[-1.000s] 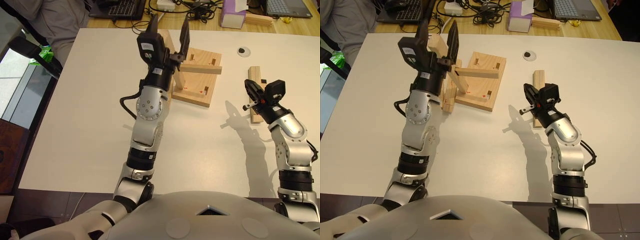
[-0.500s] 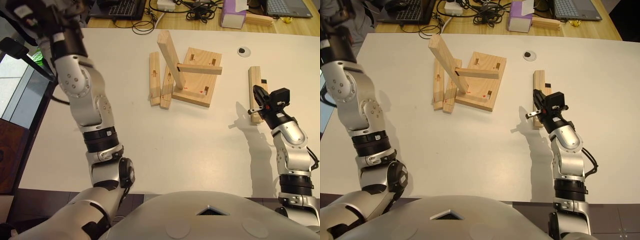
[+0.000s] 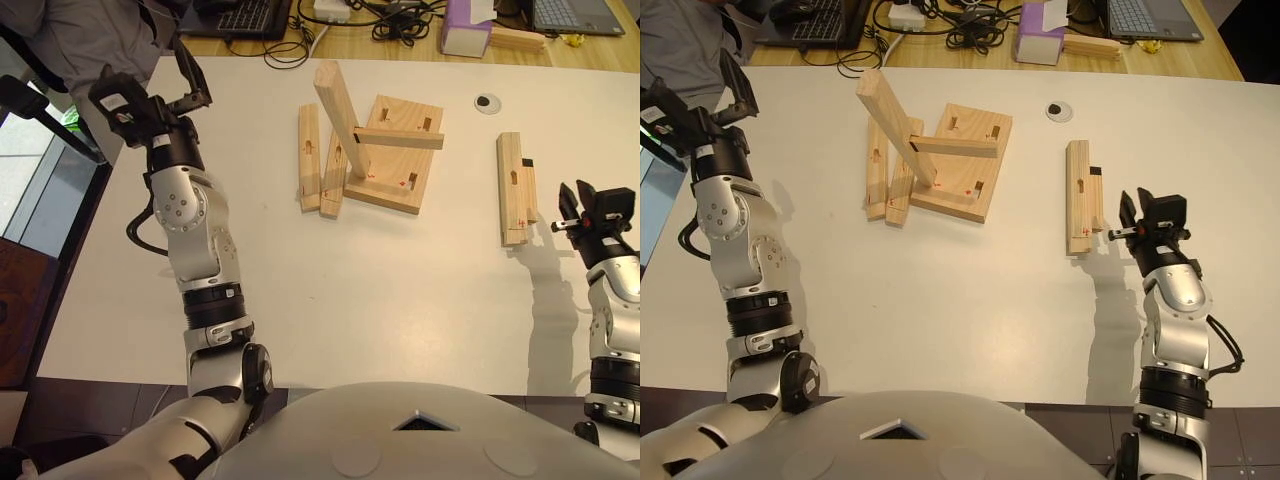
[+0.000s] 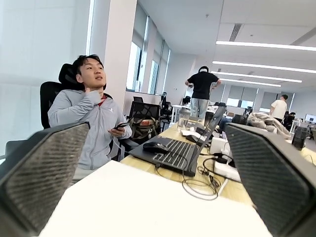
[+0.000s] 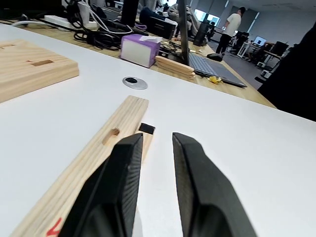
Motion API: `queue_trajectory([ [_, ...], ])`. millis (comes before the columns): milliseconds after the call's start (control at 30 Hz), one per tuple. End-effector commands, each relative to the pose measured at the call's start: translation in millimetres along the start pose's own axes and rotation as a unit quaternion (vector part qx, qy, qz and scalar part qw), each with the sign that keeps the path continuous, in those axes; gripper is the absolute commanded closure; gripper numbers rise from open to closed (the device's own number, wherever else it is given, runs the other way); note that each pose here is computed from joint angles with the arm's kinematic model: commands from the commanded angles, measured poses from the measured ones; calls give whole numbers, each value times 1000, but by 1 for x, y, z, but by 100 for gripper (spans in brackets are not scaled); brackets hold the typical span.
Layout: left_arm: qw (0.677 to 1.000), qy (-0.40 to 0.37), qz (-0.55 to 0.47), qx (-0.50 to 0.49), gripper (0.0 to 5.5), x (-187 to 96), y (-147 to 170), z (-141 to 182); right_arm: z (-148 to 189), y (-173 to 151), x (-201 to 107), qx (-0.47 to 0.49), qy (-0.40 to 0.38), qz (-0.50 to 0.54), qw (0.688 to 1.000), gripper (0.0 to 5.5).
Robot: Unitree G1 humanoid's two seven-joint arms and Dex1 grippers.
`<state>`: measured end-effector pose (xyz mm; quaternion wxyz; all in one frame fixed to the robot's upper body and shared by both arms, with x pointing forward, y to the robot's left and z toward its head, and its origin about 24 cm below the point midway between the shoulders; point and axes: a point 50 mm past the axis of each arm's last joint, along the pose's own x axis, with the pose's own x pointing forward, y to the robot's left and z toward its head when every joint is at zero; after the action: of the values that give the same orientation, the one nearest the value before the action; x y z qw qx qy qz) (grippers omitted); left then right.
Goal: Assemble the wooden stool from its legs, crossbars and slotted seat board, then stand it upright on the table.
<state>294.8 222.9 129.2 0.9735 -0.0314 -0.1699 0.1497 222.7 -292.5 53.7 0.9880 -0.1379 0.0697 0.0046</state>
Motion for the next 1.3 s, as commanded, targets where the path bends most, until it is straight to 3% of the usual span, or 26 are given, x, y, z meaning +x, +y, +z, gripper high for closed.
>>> queue_trajectory([
  [33, 992, 110, -51, 31, 44, -20, -17, -26, 10, -5, 6, -8, -11, -10, 1000, 440],
  [133, 968, 223, -113, 27, 44, -48, -39, -50, 8, -6, 5, -6, -10, -17, 1000, 440],
  [233, 951, 273, -142, 36, 44, -60, -50, -63, 8, -1, 6, 3, -16, -22, 1000, 440],
  [500, 945, 298, -127, 44, 44, -48, -46, -80, 17, 9, 22, 0, -26, 18, 1000, 440],
  [900, 912, 368, -171, 57, 44, -76, -48, -112, 18, 10, 20, -8, -17, 42, 999, 440],
  [1300, 908, 356, -215, 44, 44, -76, -60, -106, 17, 16, 17, -7, -15, 46, 999, 440],
])
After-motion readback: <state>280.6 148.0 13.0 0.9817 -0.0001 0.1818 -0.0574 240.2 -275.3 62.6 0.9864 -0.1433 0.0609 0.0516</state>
